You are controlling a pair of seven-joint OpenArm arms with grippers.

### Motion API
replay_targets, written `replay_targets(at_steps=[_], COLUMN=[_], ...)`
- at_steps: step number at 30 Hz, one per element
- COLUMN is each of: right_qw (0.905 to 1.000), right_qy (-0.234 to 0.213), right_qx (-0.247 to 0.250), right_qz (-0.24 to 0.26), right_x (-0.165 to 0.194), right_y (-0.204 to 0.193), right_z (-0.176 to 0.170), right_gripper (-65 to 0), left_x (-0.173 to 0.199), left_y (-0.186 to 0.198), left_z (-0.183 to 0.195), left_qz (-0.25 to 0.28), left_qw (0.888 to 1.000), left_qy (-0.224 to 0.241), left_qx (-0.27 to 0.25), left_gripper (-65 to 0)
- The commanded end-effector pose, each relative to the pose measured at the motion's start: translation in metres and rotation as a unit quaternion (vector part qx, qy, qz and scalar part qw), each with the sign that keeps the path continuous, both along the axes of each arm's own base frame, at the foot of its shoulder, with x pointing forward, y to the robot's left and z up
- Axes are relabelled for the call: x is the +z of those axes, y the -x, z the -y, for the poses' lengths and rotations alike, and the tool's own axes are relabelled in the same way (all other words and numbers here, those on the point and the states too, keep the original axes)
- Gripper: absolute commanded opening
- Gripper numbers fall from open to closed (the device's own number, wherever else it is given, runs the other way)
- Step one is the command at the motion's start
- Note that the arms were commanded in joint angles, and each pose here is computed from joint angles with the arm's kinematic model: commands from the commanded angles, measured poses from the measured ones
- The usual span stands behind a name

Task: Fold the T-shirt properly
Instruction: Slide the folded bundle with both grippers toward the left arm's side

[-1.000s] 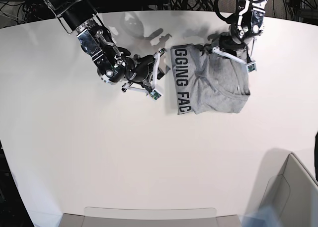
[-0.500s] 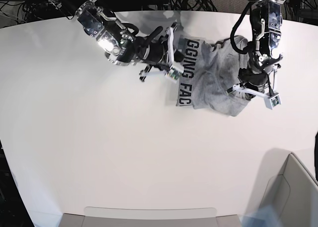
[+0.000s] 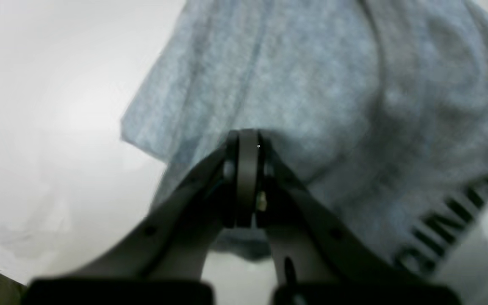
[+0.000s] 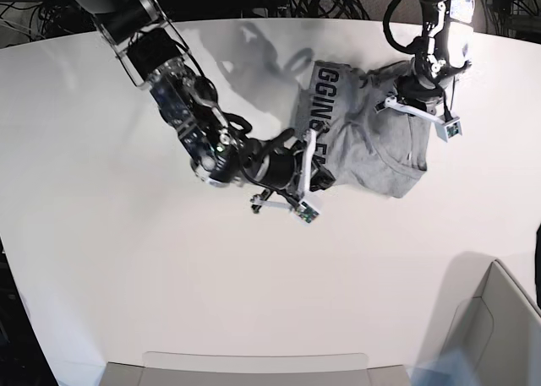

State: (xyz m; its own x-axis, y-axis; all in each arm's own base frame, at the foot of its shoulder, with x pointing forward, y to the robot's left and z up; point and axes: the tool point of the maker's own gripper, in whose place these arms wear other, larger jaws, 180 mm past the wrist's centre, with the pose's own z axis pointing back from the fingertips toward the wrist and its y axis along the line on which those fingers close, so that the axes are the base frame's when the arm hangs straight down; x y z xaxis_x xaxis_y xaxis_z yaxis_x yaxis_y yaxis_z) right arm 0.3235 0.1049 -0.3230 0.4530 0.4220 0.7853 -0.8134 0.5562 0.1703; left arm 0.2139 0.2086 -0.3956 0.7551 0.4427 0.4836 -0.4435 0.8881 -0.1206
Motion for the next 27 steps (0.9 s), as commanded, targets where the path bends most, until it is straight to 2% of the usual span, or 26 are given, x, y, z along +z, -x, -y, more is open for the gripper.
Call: replay_targets(at_steps=[1,5,9,11,21,24,27], right_qw=[0.9999,0.999,0.9953,0.9935,0.9882,0.9875,0.9907], right_qy=[-0.005,0.025,0.089,0.105,0.131,0.131,0.112], right_qx=[0.011,-0.001,-0.007,-0.008,-0.015,-0.014,-0.007], right_qz=[0.006,-0.037,-0.037,-0.044,-0.077,-0.087,-0.077], right_x=[0.002,-0.043,-0.077,-0.089,-0.121,-0.127,-0.117], right_y=[-0.008,-0.016,-0.016,-0.008,0.017,0.027,0.036], right_z=[-0.007,-0.011,0.0,0.006,0.037,0.037,0.027], right_gripper=[-65.0,-65.0,-65.0,-65.0,-65.0,-65.0,-65.0], left_x=[0.001,-0.02,-0.031,-0.043,-0.012,-0.003,0.015], left_y=[-0.006,-0.001,-0.019,-0.018,-0.051,-0.07,-0.084], left_z=[-0.006,-0.017,-0.029,-0.037,-0.095,-0.102,-0.1], left_qz=[0.004,-0.028,-0.021,-0.031,0.034,0.049,0.077], left_qw=[1.0,0.999,0.999,0.999,0.993,0.991,0.99], left_qy=[-0.006,-0.012,-0.026,-0.035,-0.049,-0.044,-0.042], left_qx=[0.004,0.018,0.005,0.004,0.101,0.112,0.11], left_gripper=[-65.0,-65.0,-65.0,-65.0,-65.0,-65.0,-65.0])
